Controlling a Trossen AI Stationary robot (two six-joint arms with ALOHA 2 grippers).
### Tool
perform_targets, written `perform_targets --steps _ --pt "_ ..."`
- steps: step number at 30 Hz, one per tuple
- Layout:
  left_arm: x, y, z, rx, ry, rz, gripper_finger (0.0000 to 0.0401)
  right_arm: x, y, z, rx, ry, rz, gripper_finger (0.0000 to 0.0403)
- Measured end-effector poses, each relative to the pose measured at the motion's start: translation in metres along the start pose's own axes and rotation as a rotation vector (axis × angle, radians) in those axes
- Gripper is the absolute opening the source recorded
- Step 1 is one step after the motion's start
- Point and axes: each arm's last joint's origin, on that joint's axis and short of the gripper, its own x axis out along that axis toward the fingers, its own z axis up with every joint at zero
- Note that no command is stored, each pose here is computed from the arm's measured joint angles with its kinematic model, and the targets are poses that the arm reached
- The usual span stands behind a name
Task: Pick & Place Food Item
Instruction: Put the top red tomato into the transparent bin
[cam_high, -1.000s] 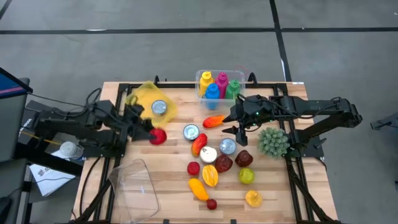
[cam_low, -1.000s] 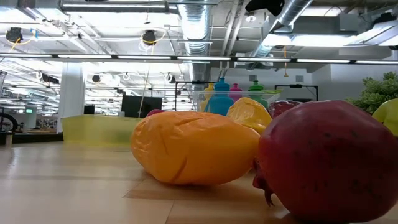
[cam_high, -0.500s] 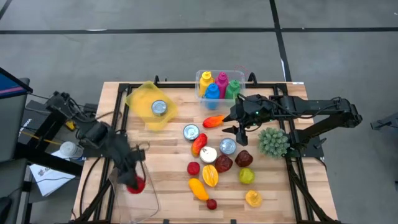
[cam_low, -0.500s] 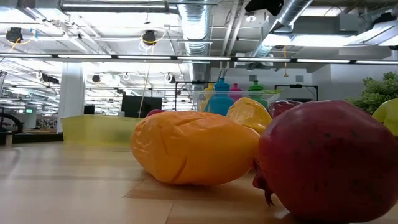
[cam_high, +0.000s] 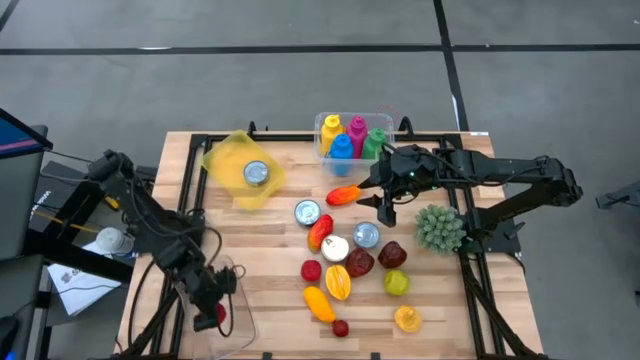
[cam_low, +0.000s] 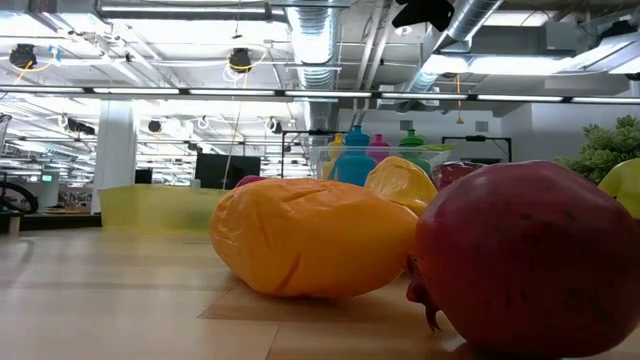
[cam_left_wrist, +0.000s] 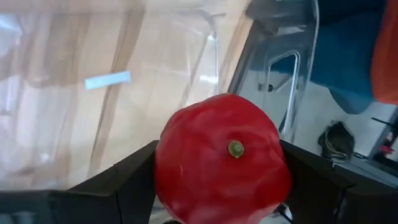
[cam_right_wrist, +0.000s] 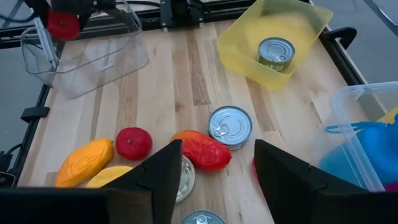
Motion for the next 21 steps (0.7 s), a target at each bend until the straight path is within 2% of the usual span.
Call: perform_targets --steps 12,21 --pt "0.044 -0.014 -0.009 0.073 0.055 0.026 0.0282 0.000 0.000 0.000 -0.014 0.000 0.000 0.0193" --pt "0.053 -0.014 -0.011 0.083 0.045 0.052 0.0282 0.000 0.000 0.000 -0.017 0.000 0.000 0.0193"
